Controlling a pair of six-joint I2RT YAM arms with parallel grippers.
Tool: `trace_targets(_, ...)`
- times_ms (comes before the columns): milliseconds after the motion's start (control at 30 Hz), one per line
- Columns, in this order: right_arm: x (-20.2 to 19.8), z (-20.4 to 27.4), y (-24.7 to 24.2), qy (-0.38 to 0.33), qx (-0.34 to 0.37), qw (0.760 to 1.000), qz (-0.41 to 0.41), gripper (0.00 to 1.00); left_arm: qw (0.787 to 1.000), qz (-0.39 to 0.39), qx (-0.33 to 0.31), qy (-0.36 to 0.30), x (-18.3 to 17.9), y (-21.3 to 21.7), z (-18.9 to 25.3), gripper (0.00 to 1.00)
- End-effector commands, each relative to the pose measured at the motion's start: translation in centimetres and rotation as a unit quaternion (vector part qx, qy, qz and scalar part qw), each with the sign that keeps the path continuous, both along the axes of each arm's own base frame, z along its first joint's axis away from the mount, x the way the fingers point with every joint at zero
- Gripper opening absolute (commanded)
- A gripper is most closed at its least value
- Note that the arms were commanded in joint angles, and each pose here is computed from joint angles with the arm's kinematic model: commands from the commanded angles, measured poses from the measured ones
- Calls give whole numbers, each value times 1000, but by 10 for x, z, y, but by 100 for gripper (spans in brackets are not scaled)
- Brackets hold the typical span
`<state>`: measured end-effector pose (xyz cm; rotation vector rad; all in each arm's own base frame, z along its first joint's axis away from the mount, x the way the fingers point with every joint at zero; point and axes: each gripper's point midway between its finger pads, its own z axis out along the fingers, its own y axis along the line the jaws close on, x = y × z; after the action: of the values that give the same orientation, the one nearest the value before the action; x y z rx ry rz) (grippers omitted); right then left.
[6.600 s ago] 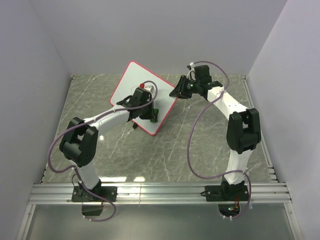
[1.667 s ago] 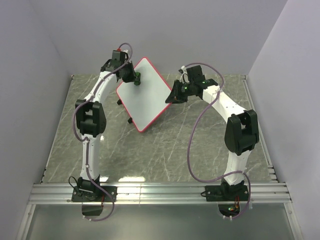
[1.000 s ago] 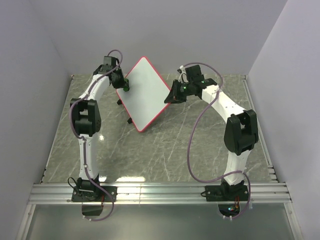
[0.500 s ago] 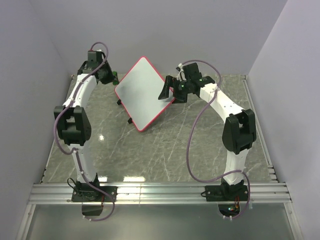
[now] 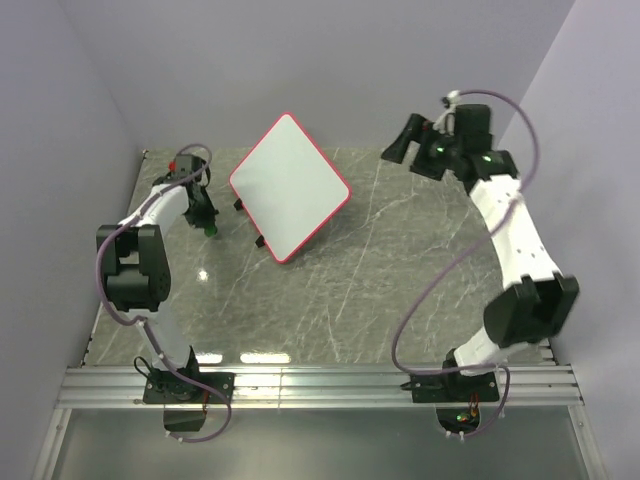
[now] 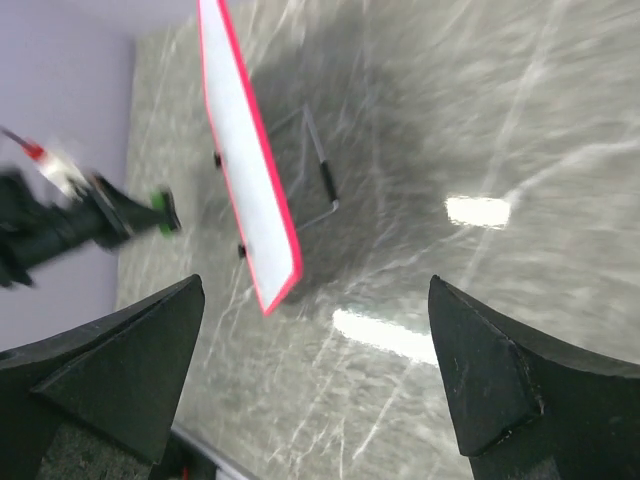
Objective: Erase the whiteboard
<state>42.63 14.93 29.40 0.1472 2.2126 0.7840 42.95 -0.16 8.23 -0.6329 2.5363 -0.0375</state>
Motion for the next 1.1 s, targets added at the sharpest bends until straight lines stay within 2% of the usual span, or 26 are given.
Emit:
trace_targets(0, -20, 17, -20, -29, 5, 999, -19, 100, 1000, 15, 16, 8, -22, 6, -4, 10)
trace_targets(133, -45, 4, -22, -16, 21, 1000, -17, 100, 999, 17, 6, 33, -42, 3, -23, 22)
trace_targets(167, -48, 4, -21, -19, 26, 999, -15, 100, 999, 17, 5, 34, -44, 2, -24, 30)
trace_targets(200, -55, 4, -21, -18, 31, 999, -16, 100, 999, 18, 5, 36, -46, 2, -23, 45)
trace_targets(267, -66, 4, -20, -20, 37, 999, -14, 100, 999, 21, 5, 40, -51, 3, -21, 64)
trace_targets(400, -83, 10, -17, -32, 46, 998, -7, 100, 999, 26, 8, 37, -56, 3, -12, 83)
trace_targets(467, -91, 4, -15, -26, 53, 998, -6, 100, 999, 29, 13, 36, -61, 4, -3, 88)
trace_targets(500, -100, 2, -12, -26, 58, 998, -1, 100, 999, 32, 15, 34, -63, 5, 1, 97)
trace_targets(700, -129, -3, -8, -33, 72, 997, 7, 100, 998, 38, 20, 36, -72, 7, 17, 99)
trace_targets(800, -141, -4, -7, -36, 71, 997, 10, 100, 999, 41, 9, 18, -66, 3, 33, 100)
trace_targets(1000, -163, 9, -2, -55, 71, 996, 20, 100, 998, 36, -18, -52, -64, -9, 77, 99)
trace_targets(1067, -170, 12, -5, -52, 68, 996, 13, 100, 994, 24, -29, -104, -63, -16, 103, 99)
